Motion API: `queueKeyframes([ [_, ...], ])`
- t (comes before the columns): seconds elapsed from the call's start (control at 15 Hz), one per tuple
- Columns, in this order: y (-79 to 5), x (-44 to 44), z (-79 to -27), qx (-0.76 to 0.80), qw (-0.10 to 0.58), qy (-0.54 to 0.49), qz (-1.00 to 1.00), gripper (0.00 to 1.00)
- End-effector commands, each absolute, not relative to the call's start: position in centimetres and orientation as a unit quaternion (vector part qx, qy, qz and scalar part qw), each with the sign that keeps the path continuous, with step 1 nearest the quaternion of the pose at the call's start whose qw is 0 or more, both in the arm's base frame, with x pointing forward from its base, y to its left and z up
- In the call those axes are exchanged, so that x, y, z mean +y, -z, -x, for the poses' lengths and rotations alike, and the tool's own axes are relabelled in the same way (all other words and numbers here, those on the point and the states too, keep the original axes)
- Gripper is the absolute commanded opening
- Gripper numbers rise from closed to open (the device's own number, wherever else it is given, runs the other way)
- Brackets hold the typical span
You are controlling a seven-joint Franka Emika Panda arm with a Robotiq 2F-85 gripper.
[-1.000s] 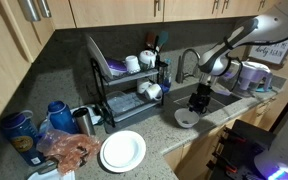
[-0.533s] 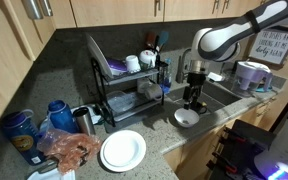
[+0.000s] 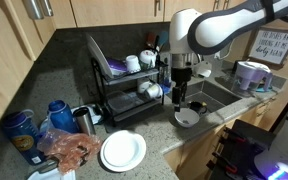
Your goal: Move the white bowl on the top to the right
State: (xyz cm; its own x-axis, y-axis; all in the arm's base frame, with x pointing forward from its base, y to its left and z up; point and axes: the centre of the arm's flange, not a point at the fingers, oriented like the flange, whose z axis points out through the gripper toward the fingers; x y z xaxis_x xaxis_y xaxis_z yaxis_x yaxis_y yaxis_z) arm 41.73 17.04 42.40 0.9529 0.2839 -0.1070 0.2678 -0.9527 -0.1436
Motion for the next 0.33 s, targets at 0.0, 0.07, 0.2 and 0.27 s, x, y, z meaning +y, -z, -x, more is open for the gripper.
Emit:
queueKeyframes([
  [0.0,-42.4,20.6,-43.7,-0.165,0.011,-0.071,0.984,1.00],
  [0.07,-42.3,18.9,-42.2,-0.159,0.035,-0.062,0.985,1.00],
  [0.2,-41.9,19.4,-42.4,-0.162,0.032,-0.066,0.984,1.00],
  [0.27,-41.8,19.4,-42.4,-0.161,0.032,-0.066,0.984,1.00],
])
